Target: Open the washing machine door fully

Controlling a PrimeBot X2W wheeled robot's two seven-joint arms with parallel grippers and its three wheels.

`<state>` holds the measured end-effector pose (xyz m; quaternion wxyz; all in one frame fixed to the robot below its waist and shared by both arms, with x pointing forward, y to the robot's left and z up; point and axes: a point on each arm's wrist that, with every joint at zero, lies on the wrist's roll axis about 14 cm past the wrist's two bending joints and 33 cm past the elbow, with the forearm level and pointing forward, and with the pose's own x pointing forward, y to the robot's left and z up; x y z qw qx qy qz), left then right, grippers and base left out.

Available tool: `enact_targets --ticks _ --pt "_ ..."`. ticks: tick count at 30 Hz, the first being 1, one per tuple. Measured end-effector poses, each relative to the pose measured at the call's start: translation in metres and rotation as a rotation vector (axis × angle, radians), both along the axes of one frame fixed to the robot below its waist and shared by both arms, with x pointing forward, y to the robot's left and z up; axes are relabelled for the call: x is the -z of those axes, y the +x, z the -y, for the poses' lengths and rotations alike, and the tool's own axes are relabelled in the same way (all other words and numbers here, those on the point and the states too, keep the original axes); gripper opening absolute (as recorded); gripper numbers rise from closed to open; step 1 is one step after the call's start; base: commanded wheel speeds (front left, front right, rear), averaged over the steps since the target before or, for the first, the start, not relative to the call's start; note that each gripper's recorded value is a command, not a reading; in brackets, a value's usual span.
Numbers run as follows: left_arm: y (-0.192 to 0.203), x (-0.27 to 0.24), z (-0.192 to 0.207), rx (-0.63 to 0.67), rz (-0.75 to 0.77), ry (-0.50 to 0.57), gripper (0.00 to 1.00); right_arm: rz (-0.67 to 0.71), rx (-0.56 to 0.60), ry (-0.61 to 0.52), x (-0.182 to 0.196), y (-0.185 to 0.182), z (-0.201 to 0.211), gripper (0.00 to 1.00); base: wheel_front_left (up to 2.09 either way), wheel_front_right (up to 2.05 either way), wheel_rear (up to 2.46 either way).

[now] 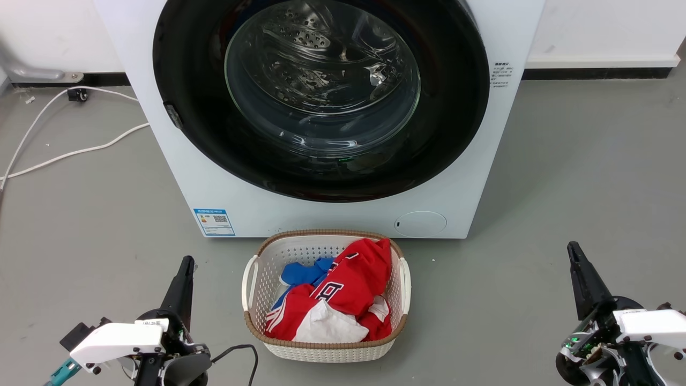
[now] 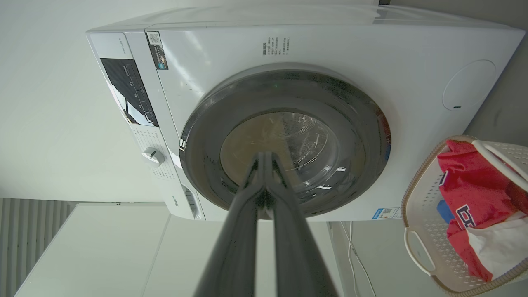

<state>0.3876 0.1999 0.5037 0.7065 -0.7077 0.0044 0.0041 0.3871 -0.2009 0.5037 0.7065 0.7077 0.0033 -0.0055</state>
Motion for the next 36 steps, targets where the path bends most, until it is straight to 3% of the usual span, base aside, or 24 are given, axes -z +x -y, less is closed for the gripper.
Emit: enact_targets --ticks 36 --pt "0.0000 0.0000 -0.0001 0.000 0.000 0.000 0.00 0.000 -0.001 -0.001 0.0001 0.0000 -0.0002 0.00 0.00 0.00 0.00"
